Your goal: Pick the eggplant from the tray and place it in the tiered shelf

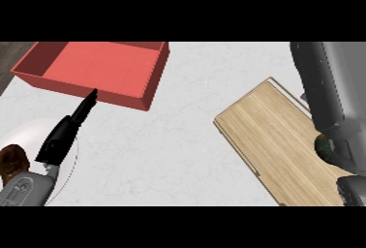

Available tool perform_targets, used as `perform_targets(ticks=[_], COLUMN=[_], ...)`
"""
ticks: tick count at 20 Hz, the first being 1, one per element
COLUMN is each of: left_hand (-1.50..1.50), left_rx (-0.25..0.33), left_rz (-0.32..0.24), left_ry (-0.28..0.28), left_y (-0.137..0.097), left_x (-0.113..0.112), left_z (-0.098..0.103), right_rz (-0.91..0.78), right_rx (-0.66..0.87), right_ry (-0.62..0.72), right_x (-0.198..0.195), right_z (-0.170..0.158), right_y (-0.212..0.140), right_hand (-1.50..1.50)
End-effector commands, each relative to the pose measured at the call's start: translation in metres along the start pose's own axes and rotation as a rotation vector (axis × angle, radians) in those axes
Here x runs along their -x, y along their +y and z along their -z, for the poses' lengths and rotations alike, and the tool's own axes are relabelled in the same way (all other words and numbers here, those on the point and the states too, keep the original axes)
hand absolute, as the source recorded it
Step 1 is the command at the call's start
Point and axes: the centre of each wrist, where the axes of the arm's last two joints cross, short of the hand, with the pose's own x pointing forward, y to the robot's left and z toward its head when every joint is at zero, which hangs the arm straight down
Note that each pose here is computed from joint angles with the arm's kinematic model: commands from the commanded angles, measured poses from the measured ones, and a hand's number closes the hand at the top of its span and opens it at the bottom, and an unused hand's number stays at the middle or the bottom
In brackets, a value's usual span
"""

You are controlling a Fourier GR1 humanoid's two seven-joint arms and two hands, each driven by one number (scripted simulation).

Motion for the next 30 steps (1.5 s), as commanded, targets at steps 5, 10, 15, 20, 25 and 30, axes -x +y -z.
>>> perform_targets(ticks=[5, 10, 15, 20, 25, 30], left_hand=[0.00, 0.00, 0.00, 0.00, 0.00, 0.00], left_rx=[-0.013, -0.031, -0.024, -0.028, -0.035, -0.039], left_rz=[-0.003, 0.009, 0.010, 0.016, -0.001, -0.001], left_ry=[0.009, 0.022, 0.023, 0.021, 0.035, 0.037], left_y=[0.011, 0.014, 0.012, 0.006, 0.017, 0.019], left_x=[0.005, 0.006, 0.015, 0.006, 0.009, 0.008], left_z=[-0.011, -0.012, -0.011, -0.003, -0.010, -0.006], right_rz=[0.003, -0.133, -0.208, -0.263, -0.286, -0.212], right_rx=[0.067, 0.026, -0.034, -0.041, -0.064, -0.119], right_ry=[0.100, 0.151, 0.190, 0.246, 0.248, 0.219], right_x=[-0.034, -0.031, -0.008, 0.017, 0.048, 0.084], right_z=[0.048, 0.070, 0.100, 0.115, 0.130, 0.149], right_y=[-0.068, -0.090, -0.092, -0.067, -0.065, -0.060], right_hand=[1.50, 1.50, 1.50, 1.50, 1.50, 1.50])
